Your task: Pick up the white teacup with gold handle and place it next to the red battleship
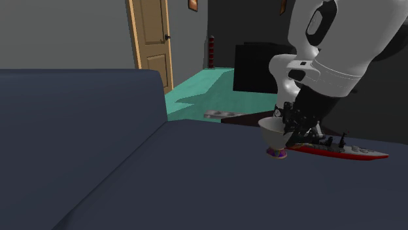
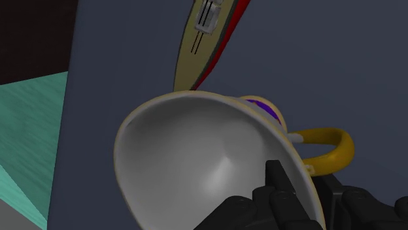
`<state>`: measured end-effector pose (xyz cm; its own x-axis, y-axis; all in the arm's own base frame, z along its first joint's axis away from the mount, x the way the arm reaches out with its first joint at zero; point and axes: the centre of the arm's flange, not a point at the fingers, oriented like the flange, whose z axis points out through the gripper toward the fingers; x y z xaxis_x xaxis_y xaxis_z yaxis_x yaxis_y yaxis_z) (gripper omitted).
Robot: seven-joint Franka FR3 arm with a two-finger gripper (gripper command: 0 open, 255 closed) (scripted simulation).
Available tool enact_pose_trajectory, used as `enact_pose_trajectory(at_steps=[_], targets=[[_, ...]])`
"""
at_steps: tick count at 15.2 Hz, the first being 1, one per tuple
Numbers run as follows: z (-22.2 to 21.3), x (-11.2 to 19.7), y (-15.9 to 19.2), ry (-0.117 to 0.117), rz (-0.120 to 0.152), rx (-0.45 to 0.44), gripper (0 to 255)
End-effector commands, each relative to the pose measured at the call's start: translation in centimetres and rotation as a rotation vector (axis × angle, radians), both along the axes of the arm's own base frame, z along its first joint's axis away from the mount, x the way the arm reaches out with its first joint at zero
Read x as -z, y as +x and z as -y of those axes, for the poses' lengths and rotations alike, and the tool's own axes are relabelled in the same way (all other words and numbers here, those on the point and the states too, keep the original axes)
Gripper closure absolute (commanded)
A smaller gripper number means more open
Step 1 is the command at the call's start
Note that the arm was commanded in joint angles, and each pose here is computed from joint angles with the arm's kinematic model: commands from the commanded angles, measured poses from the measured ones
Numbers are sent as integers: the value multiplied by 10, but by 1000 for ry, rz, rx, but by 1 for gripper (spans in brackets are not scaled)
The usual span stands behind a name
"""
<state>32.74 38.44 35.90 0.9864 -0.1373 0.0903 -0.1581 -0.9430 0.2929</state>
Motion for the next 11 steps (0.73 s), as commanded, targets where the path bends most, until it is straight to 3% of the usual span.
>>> enact_pose_trajectory(at_steps=[1,8,9,11], targets=[[1,6,1,1,0,0,255],[1,6,1,1,0,0,255],[1,6,1,1,1,0,0],[1,6,1,1,0,0,0]])
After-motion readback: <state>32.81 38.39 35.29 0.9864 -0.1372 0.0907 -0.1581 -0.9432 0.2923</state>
